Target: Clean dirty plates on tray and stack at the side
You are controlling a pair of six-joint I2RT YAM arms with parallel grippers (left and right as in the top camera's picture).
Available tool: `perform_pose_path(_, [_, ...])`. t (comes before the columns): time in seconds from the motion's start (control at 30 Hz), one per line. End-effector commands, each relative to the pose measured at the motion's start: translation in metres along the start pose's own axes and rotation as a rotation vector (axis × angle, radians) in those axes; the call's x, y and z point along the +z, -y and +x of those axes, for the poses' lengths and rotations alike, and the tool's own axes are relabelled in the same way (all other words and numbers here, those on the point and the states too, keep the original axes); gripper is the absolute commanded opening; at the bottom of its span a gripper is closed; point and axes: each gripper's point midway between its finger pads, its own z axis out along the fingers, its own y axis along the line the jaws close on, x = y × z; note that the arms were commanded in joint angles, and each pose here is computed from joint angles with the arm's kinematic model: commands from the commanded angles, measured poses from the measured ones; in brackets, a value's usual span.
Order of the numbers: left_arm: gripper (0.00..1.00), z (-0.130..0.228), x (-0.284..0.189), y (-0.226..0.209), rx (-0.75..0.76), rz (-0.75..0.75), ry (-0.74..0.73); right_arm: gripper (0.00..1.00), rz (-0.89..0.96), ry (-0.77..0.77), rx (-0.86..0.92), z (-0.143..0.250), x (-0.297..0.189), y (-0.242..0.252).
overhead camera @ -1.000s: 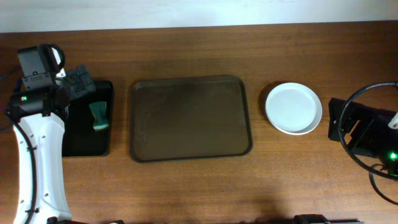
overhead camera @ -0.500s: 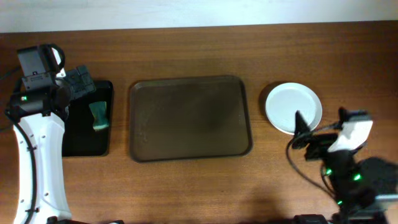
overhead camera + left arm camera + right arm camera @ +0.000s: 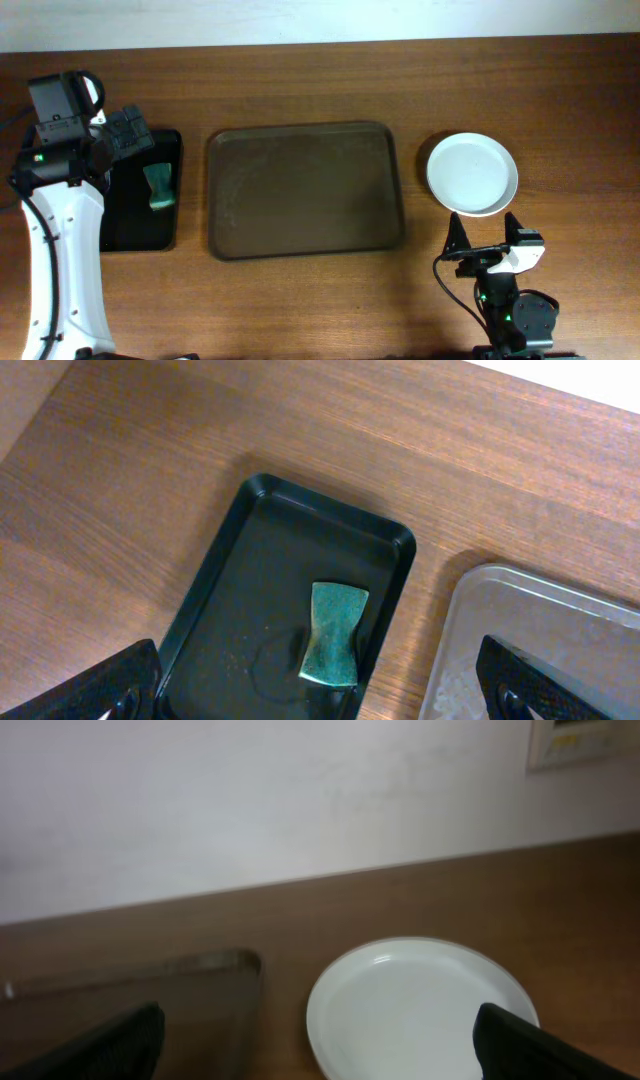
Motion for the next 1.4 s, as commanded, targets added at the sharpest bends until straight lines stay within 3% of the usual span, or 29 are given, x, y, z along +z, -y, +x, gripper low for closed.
perform_pose_path(0.0, [0.99, -0.002, -0.001, 0.001, 0.001, 0.004, 0.005, 0.98, 0.016, -0.027, -0.018, 0.009, 0.000, 0.003])
perform_pose_path(0.4, [0.99, -0.001, -0.001, 0.001, 0.001, 0.004, 0.003, 0.98, 0.016, -0.027, -0.018, 0.009, 0.000, 0.003])
perform_pose_path(0.57, [0.99, 0.011, -0.049, 0.014, 0.034, 0.050, 0.154, 0.98, 0.016, -0.027, -0.018, 0.009, 0.000, 0.003])
perform_pose_path(0.67, [0.99, 0.037, -0.076, 0.036, 0.080, 0.165, 0.420, 0.98, 0.016, -0.027, -0.018, 0.009, 0.000, 0.003])
perform_pose_path(0.73, [0.99, 0.074, -0.084, 0.041, 0.075, 0.246, 0.573, 0.98, 0.016, -0.027, -0.018, 0.009, 0.000, 0.003])
perform_pose_path(0.93, [0.99, 0.151, -0.082, 0.034, 0.055, 0.327, 0.782, 0.98, 0.016, -0.027, -0.018, 0.009, 0.000, 0.003])
perform_pose_path(1.03, [0.99, 0.165, -0.072, 0.033, 0.055, 0.330, 0.806, 0.98, 0.016, -0.027, -0.018, 0.009, 0.000, 0.003])
perform_pose_path(1.17, [0.99, 0.179, -0.066, 0.050, 0.287, 0.343, 0.844, 0.98, 0.016, -0.027, -0.018, 0.009, 0.000, 0.003])
perform_pose_path(1.37, [0.99, 0.189, -0.051, 0.048, 0.305, 0.330, 0.796, 0.98, 0.016, -0.027, -0.018, 0.009, 0.000, 0.003])
